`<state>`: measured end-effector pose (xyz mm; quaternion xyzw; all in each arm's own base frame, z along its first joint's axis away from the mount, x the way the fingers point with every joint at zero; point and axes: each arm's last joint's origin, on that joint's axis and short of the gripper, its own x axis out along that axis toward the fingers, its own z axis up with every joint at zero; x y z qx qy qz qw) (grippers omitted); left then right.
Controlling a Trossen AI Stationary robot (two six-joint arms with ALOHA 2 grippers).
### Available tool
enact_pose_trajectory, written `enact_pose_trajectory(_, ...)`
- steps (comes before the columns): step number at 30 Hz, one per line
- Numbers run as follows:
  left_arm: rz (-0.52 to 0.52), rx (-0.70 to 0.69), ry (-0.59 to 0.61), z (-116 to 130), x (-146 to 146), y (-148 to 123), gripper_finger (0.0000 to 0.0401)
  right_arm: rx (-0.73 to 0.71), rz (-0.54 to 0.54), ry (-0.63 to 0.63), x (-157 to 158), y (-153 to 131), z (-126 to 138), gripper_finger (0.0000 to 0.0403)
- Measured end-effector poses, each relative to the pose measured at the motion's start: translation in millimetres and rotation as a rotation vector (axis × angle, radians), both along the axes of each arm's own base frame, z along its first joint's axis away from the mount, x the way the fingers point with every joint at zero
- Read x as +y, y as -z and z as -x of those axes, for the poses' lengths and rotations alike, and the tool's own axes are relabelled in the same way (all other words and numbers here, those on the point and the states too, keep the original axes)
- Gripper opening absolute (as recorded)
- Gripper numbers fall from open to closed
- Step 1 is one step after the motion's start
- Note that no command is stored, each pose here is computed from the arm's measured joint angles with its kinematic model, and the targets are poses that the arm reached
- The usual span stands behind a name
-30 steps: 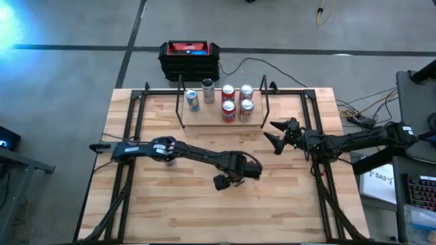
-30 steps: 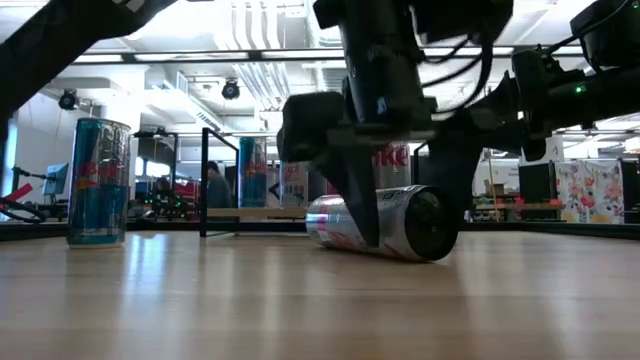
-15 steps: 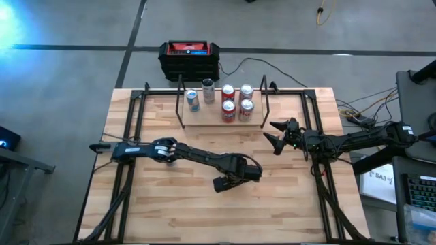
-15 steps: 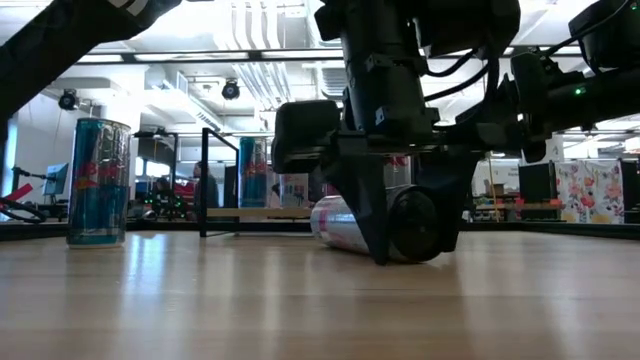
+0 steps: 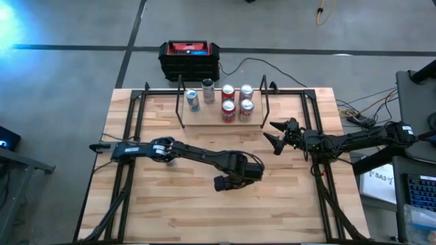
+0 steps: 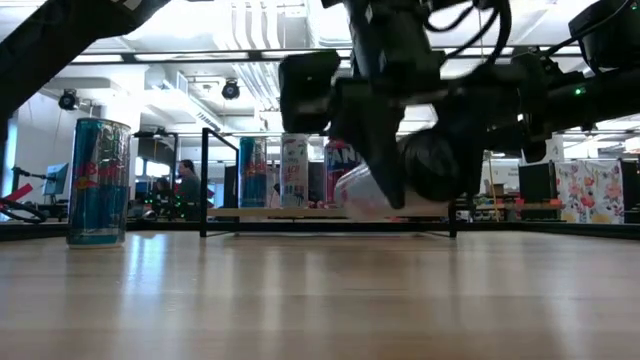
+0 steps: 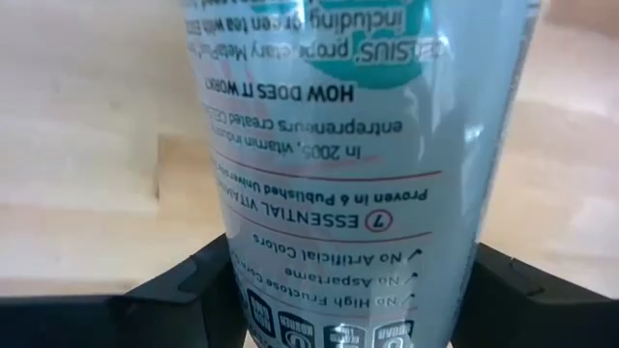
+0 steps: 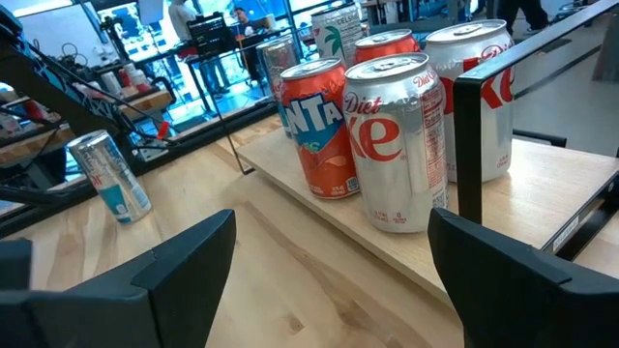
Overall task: Place canned beverage on shelf
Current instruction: Put the white and pink soda can on the shelf aligned with the other white and pink soda can
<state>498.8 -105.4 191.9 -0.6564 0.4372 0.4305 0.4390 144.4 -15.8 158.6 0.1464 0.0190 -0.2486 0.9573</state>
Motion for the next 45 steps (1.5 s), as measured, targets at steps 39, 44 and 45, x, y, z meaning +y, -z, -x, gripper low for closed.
enact_pose_trajectory(39, 0.472, -0.104, 0.092, 1.0, -15.9, -51.9, 0.0238, -0.001, 0.000, 0.000, 0.0, -0.1, 0.0, 0.0327)
enact_pose_trajectory(44, 0.552, -0.078, 0.081, -1.0, -3.8, -52.9, 0.0238, -0.001, 0.000, 0.000, 0.0, -0.1, 0.0, 0.0327)
enact_pose_trajectory(45, 0.585, -0.070, 0.082, -1.6, 0.4, -53.5, 0.0238, -0.001, 0.000, 0.000, -0.1, -0.1, 0.0, 0.0327)
